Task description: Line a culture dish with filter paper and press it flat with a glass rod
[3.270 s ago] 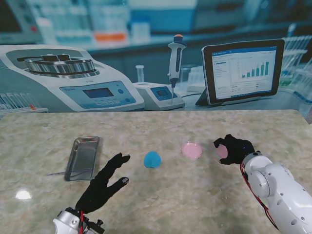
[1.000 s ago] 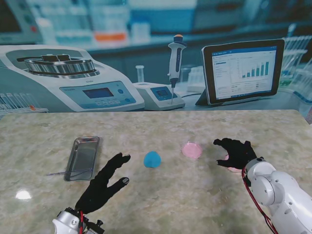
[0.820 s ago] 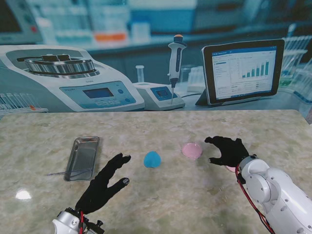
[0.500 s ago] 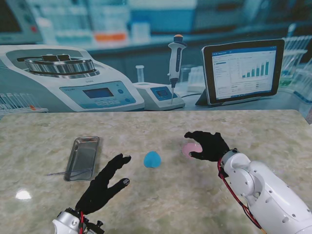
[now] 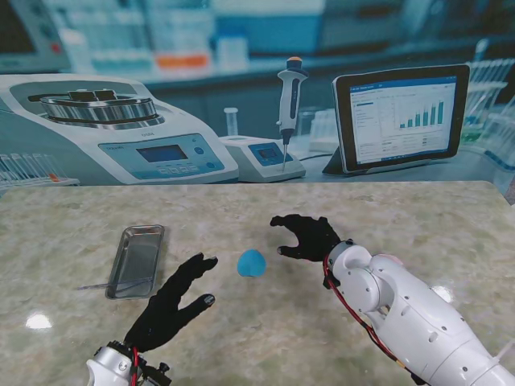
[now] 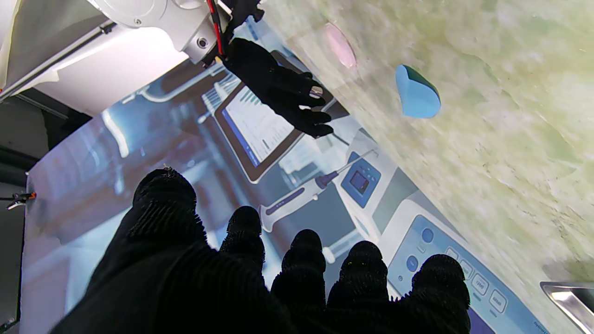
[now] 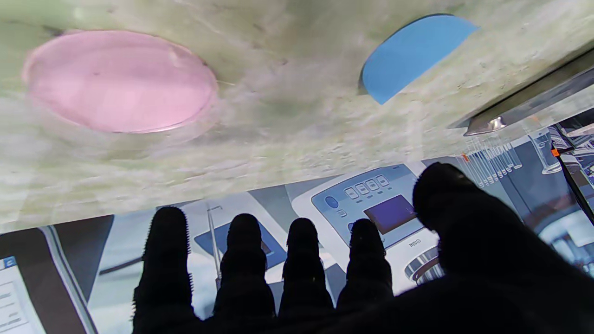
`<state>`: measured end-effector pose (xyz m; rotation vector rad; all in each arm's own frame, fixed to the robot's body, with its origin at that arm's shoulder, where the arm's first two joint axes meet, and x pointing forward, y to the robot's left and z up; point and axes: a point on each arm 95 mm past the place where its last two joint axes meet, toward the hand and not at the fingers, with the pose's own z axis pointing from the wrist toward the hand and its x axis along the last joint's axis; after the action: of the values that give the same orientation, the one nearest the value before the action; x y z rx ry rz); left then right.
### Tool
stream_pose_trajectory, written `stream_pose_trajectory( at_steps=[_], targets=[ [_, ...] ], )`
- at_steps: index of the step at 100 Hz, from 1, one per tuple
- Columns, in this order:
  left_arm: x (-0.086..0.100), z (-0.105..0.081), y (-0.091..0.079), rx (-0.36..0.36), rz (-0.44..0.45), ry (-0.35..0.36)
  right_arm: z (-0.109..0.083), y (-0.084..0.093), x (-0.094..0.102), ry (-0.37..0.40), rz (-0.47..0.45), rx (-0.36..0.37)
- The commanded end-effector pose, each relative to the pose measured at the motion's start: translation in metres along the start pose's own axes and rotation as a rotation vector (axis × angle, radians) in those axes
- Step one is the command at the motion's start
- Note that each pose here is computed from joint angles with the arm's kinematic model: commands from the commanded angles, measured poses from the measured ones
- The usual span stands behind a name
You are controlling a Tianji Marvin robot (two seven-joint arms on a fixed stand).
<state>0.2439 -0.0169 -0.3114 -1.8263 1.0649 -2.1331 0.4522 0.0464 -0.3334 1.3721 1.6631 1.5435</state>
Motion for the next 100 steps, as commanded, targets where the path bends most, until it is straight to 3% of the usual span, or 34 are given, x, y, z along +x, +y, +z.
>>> stream_pose_trajectory(
  at_steps=[1, 47, 100],
  targets=[
    [0.002, 0.000, -0.001, -0.005, 0.005, 0.003, 0.005, -0.005, 0.010, 0.009, 0.031, 0.009],
    [0.004, 0.002, -0.004, -0.017, 0.021, 0.004, 0.029, -0.029, 0.033, 0.044, 0.033, 0.075],
    [0.004, 0.006, -0.006, -0.027, 0.044, 0.000, 0.035, -0.045, 0.054, 0.061, -0.114, 0.114]
  ],
)
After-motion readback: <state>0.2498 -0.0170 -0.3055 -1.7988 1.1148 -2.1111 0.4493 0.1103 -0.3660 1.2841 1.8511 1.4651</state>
